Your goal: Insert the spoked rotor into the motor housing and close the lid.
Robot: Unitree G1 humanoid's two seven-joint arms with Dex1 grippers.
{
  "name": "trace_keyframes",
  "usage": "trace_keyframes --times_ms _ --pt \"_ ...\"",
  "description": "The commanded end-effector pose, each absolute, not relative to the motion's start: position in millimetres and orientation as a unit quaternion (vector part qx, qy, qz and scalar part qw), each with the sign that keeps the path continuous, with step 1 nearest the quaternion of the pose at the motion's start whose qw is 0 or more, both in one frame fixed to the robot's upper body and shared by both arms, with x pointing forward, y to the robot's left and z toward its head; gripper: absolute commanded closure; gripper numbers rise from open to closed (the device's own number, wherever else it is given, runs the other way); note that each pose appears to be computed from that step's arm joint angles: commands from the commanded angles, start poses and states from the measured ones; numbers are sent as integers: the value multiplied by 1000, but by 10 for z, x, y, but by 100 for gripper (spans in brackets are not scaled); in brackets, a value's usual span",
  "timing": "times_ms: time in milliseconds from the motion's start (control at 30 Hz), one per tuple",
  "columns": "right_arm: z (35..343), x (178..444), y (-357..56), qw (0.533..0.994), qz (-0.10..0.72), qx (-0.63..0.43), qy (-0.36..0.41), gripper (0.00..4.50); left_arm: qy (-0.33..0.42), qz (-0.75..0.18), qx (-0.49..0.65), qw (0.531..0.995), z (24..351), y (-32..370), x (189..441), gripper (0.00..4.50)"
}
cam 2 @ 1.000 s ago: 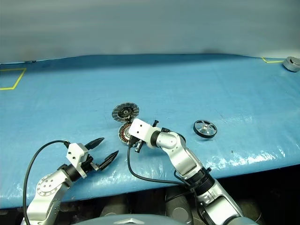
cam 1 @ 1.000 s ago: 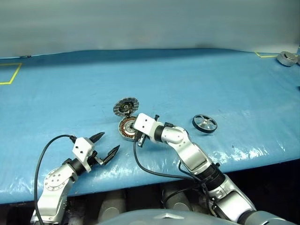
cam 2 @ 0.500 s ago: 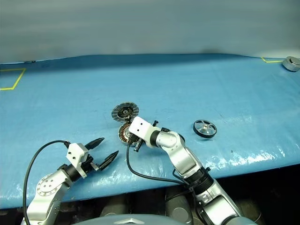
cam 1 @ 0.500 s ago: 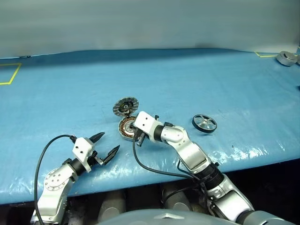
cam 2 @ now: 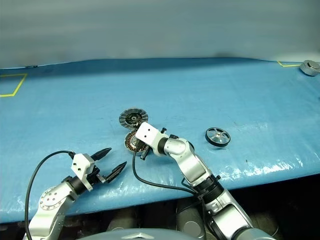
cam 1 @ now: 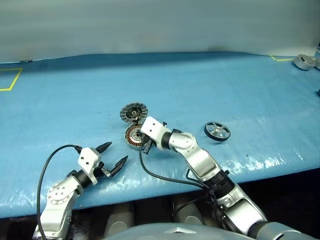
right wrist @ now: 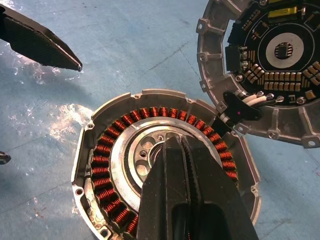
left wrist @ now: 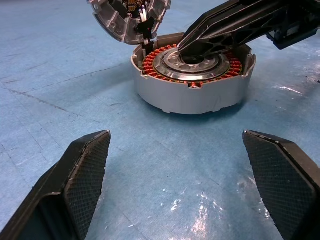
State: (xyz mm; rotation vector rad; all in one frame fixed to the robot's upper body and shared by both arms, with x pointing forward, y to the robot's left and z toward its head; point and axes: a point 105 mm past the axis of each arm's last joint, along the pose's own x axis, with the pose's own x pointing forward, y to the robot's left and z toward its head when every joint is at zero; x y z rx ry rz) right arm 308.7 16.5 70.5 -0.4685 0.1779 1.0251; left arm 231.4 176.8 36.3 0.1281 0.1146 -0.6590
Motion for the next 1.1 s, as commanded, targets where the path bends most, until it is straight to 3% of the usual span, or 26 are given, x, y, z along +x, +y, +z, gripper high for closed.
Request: trace_keyframes --times_ms 33,500,833,1100 --pt "483 3084 49 839 473 -236 129 445 45 -324 68 943 404 1749 2316 0" --pt "281 3043 -79 830 460 -266 166 445 46 -326 68 942 396 1738 2312 0" --pt "322 2906 -52 818 484 -263 167 445 47 -330 70 940 394 1728 2324 0" --pt "661 2946 16 833 482 -250 108 445 46 -330 69 940 384 1726 2330 0"
